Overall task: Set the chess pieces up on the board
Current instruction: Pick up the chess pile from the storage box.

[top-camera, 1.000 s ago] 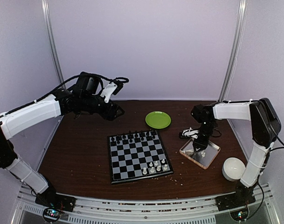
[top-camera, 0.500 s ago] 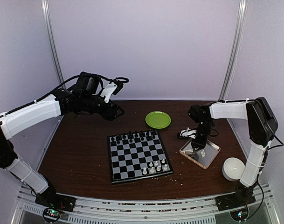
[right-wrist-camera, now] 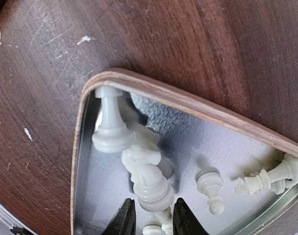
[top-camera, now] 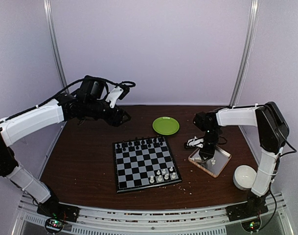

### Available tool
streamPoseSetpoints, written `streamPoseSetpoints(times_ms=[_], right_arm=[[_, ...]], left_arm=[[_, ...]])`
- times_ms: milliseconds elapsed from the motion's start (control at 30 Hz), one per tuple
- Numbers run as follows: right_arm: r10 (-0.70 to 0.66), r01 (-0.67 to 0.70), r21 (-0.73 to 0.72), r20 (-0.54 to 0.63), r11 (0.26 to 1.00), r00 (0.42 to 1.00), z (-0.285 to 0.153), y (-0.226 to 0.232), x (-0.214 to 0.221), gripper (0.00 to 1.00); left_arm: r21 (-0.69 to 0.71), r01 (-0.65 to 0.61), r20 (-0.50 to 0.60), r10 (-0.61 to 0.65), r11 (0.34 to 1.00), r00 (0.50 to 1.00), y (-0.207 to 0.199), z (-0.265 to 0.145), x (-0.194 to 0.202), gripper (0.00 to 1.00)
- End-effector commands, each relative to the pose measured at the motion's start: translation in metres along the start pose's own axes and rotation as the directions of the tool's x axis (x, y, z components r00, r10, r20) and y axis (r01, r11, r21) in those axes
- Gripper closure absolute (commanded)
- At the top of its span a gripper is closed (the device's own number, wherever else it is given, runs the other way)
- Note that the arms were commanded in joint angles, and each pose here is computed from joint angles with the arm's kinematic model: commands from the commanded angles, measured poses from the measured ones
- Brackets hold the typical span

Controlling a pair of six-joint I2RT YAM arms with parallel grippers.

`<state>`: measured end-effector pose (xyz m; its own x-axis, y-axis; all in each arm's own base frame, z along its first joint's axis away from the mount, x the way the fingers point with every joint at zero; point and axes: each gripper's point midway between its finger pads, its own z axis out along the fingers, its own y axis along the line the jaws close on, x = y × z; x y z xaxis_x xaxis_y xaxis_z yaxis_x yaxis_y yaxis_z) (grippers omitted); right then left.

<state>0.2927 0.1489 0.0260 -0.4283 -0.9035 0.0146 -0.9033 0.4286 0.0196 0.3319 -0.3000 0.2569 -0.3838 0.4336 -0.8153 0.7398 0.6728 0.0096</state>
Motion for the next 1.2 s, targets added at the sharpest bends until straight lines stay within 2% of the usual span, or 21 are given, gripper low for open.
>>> streamPoseSetpoints(times_ms=[0, 400, 833, 1033, 1167], right_arm=[[0.049, -0.048, 0.042, -0.034, 0.998, 0.998, 0.002, -0.003, 0.002, 0.73], [0.103, -0.1, 0.093, -0.03, 0.991, 0.994, 0.007, 0.006, 0.007, 0.76], [0.114, -0.113, 0.089, -0.007, 0.99, 0.993, 0.005, 0.011, 0.011, 0.92], [0.127, -0.138, 0.131, 0.088, 0.982, 0.988, -0.029, 0.006, 0.013, 0.96], [0.121, -0.15, 0.154, 0.183, 0.977, 0.976, -0.054, 0.005, 0.009, 0.98]], left_arm=[[-0.005, -0.033, 0.076, 0.033, 0.999, 0.997, -0.005, -0.016, -0.025, 0.42], [-0.021, -0.055, 0.087, 0.057, 0.998, 0.995, -0.01, -0.023, -0.028, 0.42], [-0.025, -0.061, 0.071, 0.062, 0.998, 0.996, -0.01, -0.017, -0.024, 0.42], [-0.013, -0.059, 0.048, 0.059, 0.998, 0.997, -0.012, -0.006, -0.017, 0.42], [0.043, -0.021, 0.055, 0.019, 0.999, 0.998, -0.024, 0.006, -0.016, 0.43]])
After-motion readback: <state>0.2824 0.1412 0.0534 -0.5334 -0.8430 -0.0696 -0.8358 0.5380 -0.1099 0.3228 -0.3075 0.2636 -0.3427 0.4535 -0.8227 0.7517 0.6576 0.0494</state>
